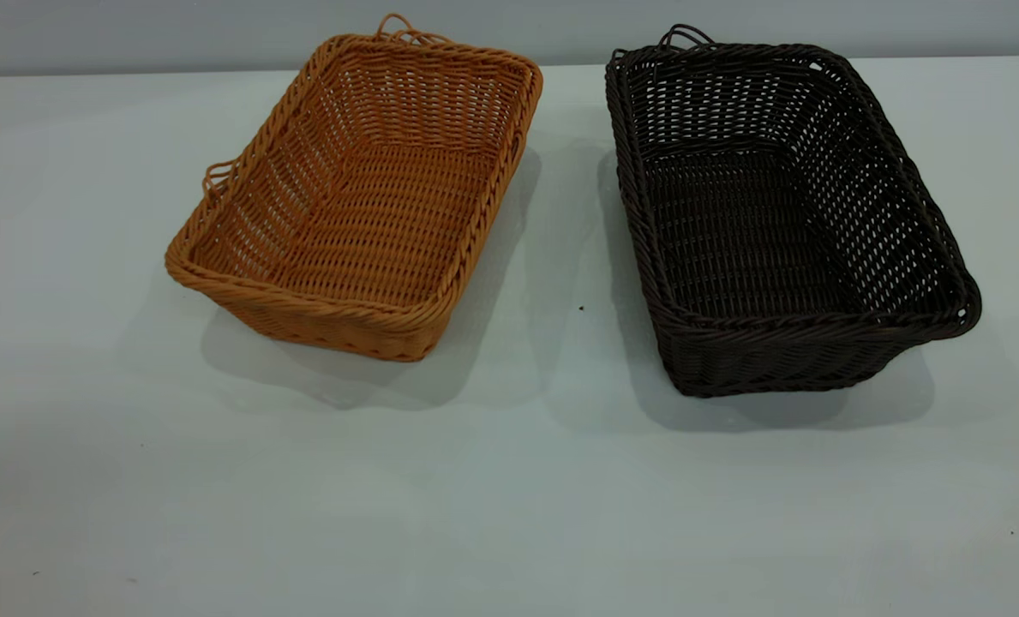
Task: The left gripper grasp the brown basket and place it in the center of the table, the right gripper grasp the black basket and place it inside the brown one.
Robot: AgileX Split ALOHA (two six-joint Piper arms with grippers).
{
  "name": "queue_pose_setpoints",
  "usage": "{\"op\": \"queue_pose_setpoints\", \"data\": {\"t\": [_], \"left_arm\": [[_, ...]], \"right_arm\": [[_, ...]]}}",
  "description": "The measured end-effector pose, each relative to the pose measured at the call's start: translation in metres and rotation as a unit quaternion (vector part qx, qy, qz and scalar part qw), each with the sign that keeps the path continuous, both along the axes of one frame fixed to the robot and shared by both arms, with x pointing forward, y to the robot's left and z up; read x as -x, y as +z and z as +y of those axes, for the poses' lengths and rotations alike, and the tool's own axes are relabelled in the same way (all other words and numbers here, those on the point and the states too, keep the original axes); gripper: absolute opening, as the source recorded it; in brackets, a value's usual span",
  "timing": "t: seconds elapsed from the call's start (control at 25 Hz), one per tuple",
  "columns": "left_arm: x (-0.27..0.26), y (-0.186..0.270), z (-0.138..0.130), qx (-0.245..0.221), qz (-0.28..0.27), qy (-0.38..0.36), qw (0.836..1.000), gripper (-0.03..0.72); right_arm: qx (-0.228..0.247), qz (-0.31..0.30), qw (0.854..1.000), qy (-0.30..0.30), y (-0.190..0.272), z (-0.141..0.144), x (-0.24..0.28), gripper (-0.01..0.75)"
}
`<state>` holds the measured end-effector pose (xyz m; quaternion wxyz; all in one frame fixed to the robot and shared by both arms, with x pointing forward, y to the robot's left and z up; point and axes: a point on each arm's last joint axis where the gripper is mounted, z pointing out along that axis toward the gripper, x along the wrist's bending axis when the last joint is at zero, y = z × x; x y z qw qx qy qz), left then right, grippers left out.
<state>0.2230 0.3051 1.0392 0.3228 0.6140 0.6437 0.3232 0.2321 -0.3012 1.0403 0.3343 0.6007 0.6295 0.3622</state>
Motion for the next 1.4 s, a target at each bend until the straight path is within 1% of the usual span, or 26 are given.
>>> {"op": "queue_pose_setpoints", "data": {"t": [0.08,0.16,0.2,0.32,0.44,0.52,0.68,0.8,0.88,0.96,1.04,1.12,1.2,1.28,1.32,1.4], "left_arm": [[0.000,0.000,0.000,0.000,-0.002,0.000,1.000,0.455],[-0.001,0.001,0.001,-0.001,0.000,0.004,1.000,0.446],[-0.004,0.001,0.001,-0.001,0.010,0.008,1.000,0.443],[-0.022,0.002,0.001,0.004,0.065,0.016,0.998,0.440],[-0.050,0.006,0.001,-0.001,0.119,0.014,0.993,0.439],[-0.073,0.010,0.000,-0.013,0.148,0.003,0.989,0.439],[-0.121,0.017,-0.001,-0.033,0.178,-0.019,0.983,0.468],[-0.159,0.016,-0.002,-0.039,0.187,-0.028,0.981,0.519],[-0.183,0.015,-0.003,-0.041,0.180,-0.034,0.982,0.549],[-0.206,0.009,-0.005,-0.033,0.185,-0.037,0.982,0.560],[-0.226,0.006,-0.008,-0.022,0.185,-0.041,0.982,0.563],[-0.243,0.003,-0.010,-0.010,0.190,-0.048,0.981,0.563],[-0.258,-0.001,-0.013,-0.001,0.194,-0.056,0.979,0.563],[-0.269,-0.004,-0.016,0.009,0.194,-0.064,0.979,0.563],[-0.274,-0.006,-0.017,0.014,0.197,-0.069,0.978,0.563],[-0.281,-0.011,-0.019,0.025,0.203,-0.076,0.976,0.564]], "right_arm": [[0.006,0.011,1.000,0.003,0.001,0.000,-0.004,0.584],[0.009,0.041,0.999,0.006,0.001,0.002,-0.013,0.584],[0.010,0.061,0.998,0.010,0.001,0.003,-0.020,0.584],[0.011,0.113,0.993,0.036,0.002,0.009,-0.042,0.584],[-0.012,0.146,0.987,0.059,0.003,0.018,-0.070,0.584],[-0.034,0.179,0.981,0.069,-0.002,0.023,-0.090,0.584],[-0.068,0.248,0.963,0.079,-0.019,0.033,-0.124,0.584],[-0.105,0.308,0.943,0.076,-0.039,0.040,-0.148,0.584],[-0.132,0.335,0.929,0.083,-0.051,0.046,-0.160,0.584],[-0.163,0.355,0.917,0.083,-0.063,0.052,-0.173,0.584],[-0.202,0.373,0.903,0.065,-0.077,0.057,-0.187,0.584],[-0.253,0.392,0.884,0.035,-0.091,0.062,-0.200,0.584],[-0.298,0.418,0.858,0.005,-0.108,0.066,-0.210,0.584],[-0.348,0.431,0.832,-0.020,-0.123,0.072,-0.219,0.584],[-0.366,0.436,0.822,-0.027,-0.131,0.074,-0.223,0.584],[-0.421,0.438,0.793,-0.055,-0.144,0.078,-0.232,0.584]]}}
